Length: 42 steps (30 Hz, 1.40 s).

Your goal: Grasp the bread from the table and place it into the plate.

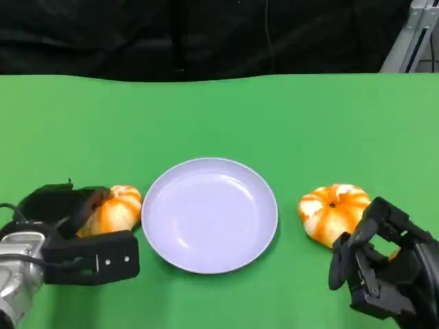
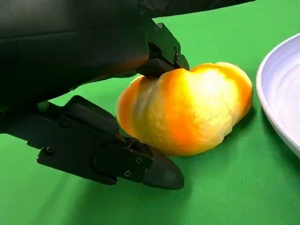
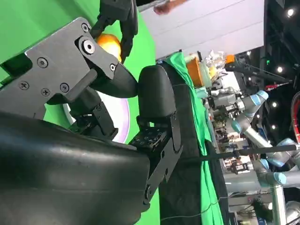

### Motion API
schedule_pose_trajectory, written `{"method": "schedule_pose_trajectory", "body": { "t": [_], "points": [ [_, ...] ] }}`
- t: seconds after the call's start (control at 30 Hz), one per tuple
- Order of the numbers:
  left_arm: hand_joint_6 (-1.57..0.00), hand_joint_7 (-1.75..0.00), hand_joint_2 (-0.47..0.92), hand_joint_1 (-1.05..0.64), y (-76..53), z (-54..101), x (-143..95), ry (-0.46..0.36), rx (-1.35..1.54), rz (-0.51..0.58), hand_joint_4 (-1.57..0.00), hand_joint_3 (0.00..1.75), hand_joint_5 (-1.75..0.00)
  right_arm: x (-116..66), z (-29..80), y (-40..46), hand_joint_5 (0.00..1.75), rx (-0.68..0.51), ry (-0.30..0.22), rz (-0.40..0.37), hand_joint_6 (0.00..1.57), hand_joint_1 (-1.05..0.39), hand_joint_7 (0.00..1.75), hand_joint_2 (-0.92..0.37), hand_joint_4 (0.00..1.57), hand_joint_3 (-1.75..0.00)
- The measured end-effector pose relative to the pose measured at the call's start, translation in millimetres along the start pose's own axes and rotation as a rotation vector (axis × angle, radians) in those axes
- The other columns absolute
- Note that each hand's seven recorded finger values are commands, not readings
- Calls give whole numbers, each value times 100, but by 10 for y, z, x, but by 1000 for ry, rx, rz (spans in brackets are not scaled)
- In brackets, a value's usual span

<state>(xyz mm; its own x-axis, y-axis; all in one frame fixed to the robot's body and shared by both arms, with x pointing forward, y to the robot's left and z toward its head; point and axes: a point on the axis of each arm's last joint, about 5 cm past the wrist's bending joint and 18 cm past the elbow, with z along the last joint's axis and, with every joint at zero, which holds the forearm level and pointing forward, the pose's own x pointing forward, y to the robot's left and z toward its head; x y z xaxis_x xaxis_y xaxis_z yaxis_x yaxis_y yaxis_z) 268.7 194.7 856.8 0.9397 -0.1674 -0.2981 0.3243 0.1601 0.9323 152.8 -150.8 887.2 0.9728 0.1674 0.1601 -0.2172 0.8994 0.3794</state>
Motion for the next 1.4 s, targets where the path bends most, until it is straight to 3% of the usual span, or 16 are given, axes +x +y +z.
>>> {"method": "schedule_pose_trajectory", "body": {
  "t": [0.53, 0.63, 0.73, 0.83, 0.9, 0.97, 1.0, 1.03, 1.07, 1.1, 1.13, 1.23, 1.27, 1.3, 1.37, 1.4],
  "points": [
    [-41, -3, 92, -76, -79, 35, 18, -9, -16, 25, -26, 13, -4, -1, -1, 2, 175, 0, 1, 0, 69, -15, 166, -43, 88, -131],
    [-41, -2, 92, -71, -99, 38, 19, -8, -20, 31, -28, 13, -4, -2, -2, 2, 175, 0, 1, 0, 69, -15, 165, -44, 88, -131],
    [-45, -3, 92, -56, -98, 42, 24, -10, -17, 29, -35, 13, -5, -2, -2, 2, 175, 2, 0, 1, 69, -16, 165, -44, 88, -131],
    [-55, -4, 92, -33, -94, 49, 31, -9, -9, 27, -50, 19, -7, -2, -1, 1, 175, 2, 0, 2, 69, -16, 165, -44, 88, -130],
    [-78, -7, 92, -17, -93, 51, 33, -12, -11, 33, -77, 23, -9, -2, -1, 1, 175, 2, 0, 2, 69, -15, 165, -44, 87, -130],
    [-92, -8, 92, -12, -107, 45, 28, -12, -46, 60, -94, 23, -10, -3, -1, 1, 175, 2, 0, 1, 69, -15, 165, -44, 87, -131],
    [-103, -11, 92, -9, -116, 43, 26, -10, -70, 75, -109, 20, -17, -3, -1, 0, 175, 2, 0, 1, 69, -15, 165, -44, 87, -131],
    [-113, -18, 92, -5, -119, 41, 25, -8, -89, 86, -97, 13, -80, -3, -1, 1, 175, 3, -1, 1, 69, -15, 164, -44, 87, -130],
    [-111, -35, 92, -4, -115, 37, 26, -1, -112, 94, -84, 10, -124, -3, 0, 1, 175, 3, -1, 1, 69, -15, 164, -44, 87, -130],
    [-87, -95, 92, -4, -105, 32, 28, 5, -130, 105, -78, 10, -154, -3, 0, 0, 175, 3, -1, 1, 69, -15, 164, -44, 87, -130],
    [-76, -109, 92, -6, -88, 27, 31, 5, -135, 114, -76, 10, -164, -3, 0, 0, 175, 3, -1, 1, 69, -15, 164, -44, 87, -130],
    [-95, -38, 92, -8, -45, 2, 23, 2, -146, 137, -72, 12, -172, -3, 0, -2, 175, 3, -1, 1, 69, -16, 164, -43, 87, -131],
    [-93, -53, 92, -8, -40, 0, 16, 0, -158, 146, -71, 15, -173, -5, 1, -5, 175, 4, -1, -1, 69, -15, 164, -43, 87, -131],
    [-77, -99, 92, -8, -30, 0, 9, -4, -169, 157, -71, 20, -174, -6, 2, -8, 175, 4, -1, -3, 69, -15, 164, -43, 87, -131],
    [-72, -104, 92, -9, 9, -9, 1, -12, -173, 179, -71, 24, -174, -6, 3, -10, 175, 3, -1, -3, 69, -15, 164, -43, 87, -131],
    [-70, -116, 92, -9, 36, -22, -4, -15, -169, 191, -70, 25, -175, -7, 3, -10, 175, 2, -1, -3, 69, -15, 164, -43, 87, -131]
  ]
}}
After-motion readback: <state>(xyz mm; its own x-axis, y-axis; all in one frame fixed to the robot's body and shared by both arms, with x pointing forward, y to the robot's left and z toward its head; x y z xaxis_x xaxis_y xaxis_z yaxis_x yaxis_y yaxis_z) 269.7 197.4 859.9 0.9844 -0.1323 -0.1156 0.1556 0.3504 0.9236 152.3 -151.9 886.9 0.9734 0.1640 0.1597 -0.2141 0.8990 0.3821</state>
